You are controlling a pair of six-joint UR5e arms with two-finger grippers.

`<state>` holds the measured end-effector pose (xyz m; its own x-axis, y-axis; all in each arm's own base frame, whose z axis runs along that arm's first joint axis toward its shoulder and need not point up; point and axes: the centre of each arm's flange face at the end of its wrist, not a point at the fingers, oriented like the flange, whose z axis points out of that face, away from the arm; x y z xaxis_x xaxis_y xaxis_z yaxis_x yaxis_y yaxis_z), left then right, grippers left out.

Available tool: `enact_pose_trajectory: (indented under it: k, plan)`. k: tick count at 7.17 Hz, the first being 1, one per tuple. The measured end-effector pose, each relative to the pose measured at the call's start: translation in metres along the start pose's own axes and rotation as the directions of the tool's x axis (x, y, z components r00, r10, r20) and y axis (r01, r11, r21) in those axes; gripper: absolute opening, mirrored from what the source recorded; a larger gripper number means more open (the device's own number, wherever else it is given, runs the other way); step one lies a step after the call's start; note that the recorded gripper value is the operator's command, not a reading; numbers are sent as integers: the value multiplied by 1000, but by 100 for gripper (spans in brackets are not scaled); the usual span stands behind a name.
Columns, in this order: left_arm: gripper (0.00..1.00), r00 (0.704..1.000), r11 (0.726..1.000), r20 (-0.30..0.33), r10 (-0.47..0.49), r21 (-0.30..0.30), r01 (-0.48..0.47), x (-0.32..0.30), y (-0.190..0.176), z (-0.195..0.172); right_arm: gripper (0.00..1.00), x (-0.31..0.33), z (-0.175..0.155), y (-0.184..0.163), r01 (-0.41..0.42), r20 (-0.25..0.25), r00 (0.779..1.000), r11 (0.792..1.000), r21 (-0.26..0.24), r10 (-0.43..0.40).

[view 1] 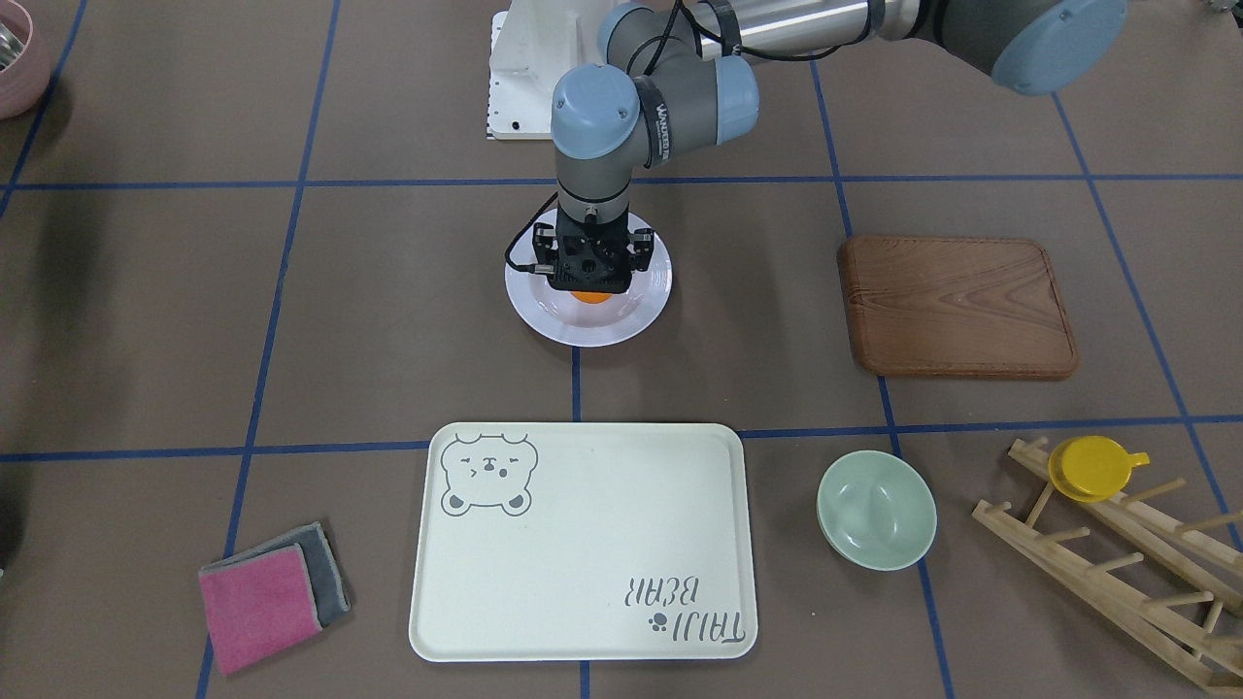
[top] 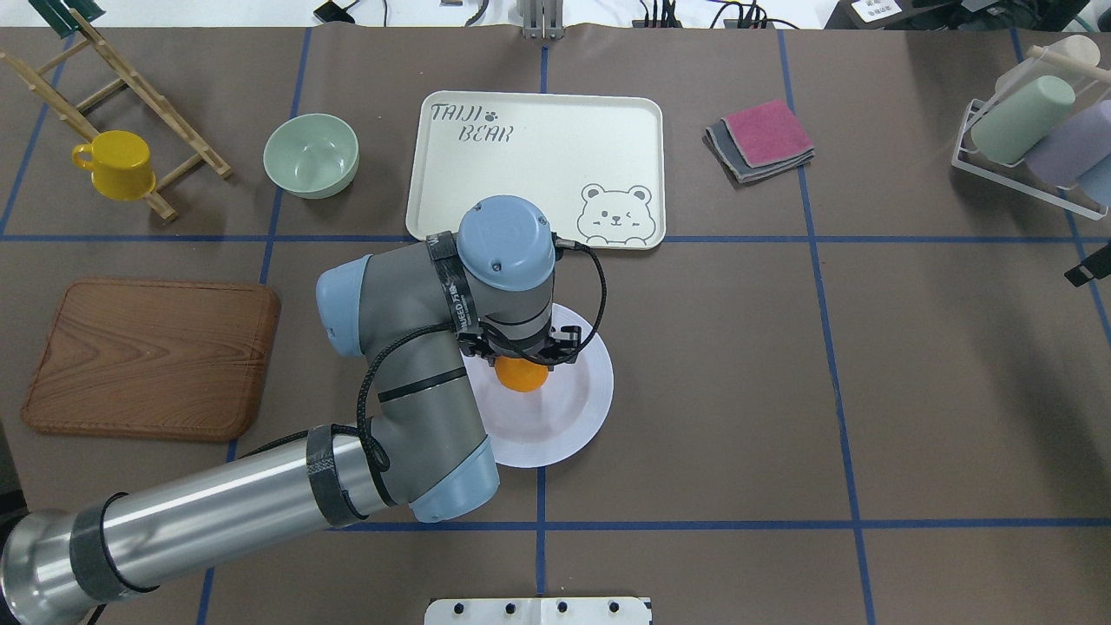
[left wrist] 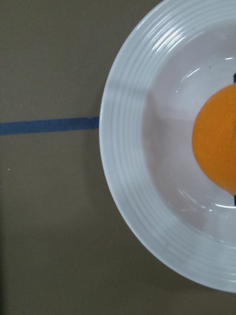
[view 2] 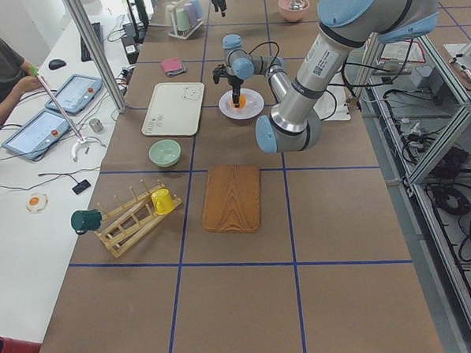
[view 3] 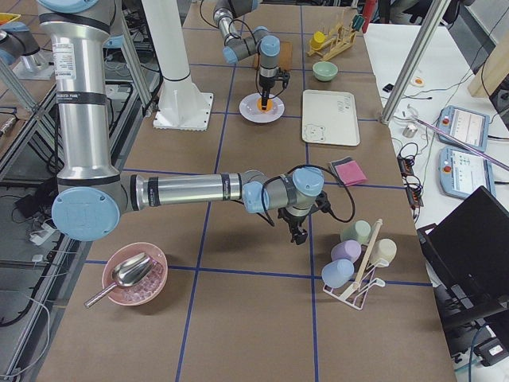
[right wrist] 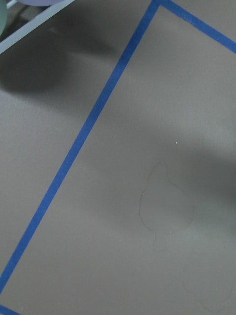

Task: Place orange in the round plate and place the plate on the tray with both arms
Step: 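Lower the orange onto the plate and open the left gripper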

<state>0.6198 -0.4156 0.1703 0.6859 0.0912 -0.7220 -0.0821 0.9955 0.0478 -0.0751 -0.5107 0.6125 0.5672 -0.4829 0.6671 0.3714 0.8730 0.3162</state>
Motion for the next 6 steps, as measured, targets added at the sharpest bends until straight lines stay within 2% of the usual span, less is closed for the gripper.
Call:
enact_pose_trajectory:
  k: [1, 2, 4, 6]
  plan:
    - [61, 1000, 1000, 1, 5, -2, -5, 0, 2, 2, 100, 0, 0, 0, 0, 0, 1000, 1000, 0, 0]
    - [100, 1000, 1000, 2, 9, -3, -9, 0, 3, 4, 100, 0, 0, 0, 0, 0, 1000, 1000, -1, 0]
    - [100, 1000, 1000, -3, 12, 0, -12, 1, 4, 2, 100, -5, 0, -3, 14, 2, 1000, 1000, 1, -14]
    - [100, 999, 999, -42, 19, 31, -18, -8, 5, -27, 100, -21, -1, -11, 42, 45, 998, 999, 33, -43]
